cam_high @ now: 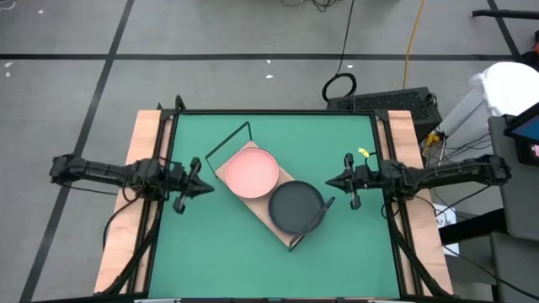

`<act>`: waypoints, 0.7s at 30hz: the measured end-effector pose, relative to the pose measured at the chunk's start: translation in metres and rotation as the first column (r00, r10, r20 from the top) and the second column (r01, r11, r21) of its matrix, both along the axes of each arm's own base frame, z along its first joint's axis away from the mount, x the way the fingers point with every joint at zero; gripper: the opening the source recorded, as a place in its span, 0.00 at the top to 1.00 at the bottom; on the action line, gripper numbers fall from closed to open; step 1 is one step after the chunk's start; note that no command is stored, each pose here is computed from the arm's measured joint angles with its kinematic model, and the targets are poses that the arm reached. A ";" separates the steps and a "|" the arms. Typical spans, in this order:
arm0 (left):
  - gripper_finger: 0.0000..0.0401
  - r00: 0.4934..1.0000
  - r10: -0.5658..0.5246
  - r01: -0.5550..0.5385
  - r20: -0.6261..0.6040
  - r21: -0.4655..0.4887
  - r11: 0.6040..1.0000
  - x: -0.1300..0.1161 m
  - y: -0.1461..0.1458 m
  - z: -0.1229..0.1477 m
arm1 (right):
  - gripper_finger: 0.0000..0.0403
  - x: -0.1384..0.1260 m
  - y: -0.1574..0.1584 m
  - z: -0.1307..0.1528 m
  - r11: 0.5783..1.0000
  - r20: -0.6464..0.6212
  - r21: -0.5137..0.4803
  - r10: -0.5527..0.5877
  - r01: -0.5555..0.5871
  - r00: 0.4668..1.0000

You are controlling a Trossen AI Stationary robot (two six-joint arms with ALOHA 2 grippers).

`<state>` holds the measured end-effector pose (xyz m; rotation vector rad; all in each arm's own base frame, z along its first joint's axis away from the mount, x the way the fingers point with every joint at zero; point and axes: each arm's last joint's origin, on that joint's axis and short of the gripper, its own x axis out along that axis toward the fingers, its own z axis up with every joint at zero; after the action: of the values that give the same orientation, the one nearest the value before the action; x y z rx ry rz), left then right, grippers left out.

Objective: Place and stack plates onto a shelf
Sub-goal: Return to Home Position

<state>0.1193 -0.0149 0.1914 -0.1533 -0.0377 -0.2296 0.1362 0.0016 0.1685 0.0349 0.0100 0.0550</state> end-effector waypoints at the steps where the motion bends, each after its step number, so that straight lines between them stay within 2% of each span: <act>1: 0.97 1.000 0.009 -0.009 -0.002 0.000 1.000 0.000 0.001 -0.001 | 1.00 -0.001 0.000 0.001 1.000 0.009 0.002 -0.005 0.005 1.000; 7: 0.97 1.000 -0.023 0.023 -0.011 -0.001 1.000 -0.004 0.005 -0.011 | 1.00 -0.004 0.000 0.004 1.000 0.045 0.002 -0.006 0.006 0.999; 21: 0.99 0.999 -0.037 0.037 -0.008 0.010 0.999 -0.013 0.009 -0.019 | 1.00 -0.014 -0.001 0.001 0.999 -0.004 0.013 -0.029 0.029 1.000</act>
<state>0.1067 -0.0062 0.1727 -0.1450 -0.0256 -0.2662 0.1218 0.0007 0.1694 0.0477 0.0132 0.0256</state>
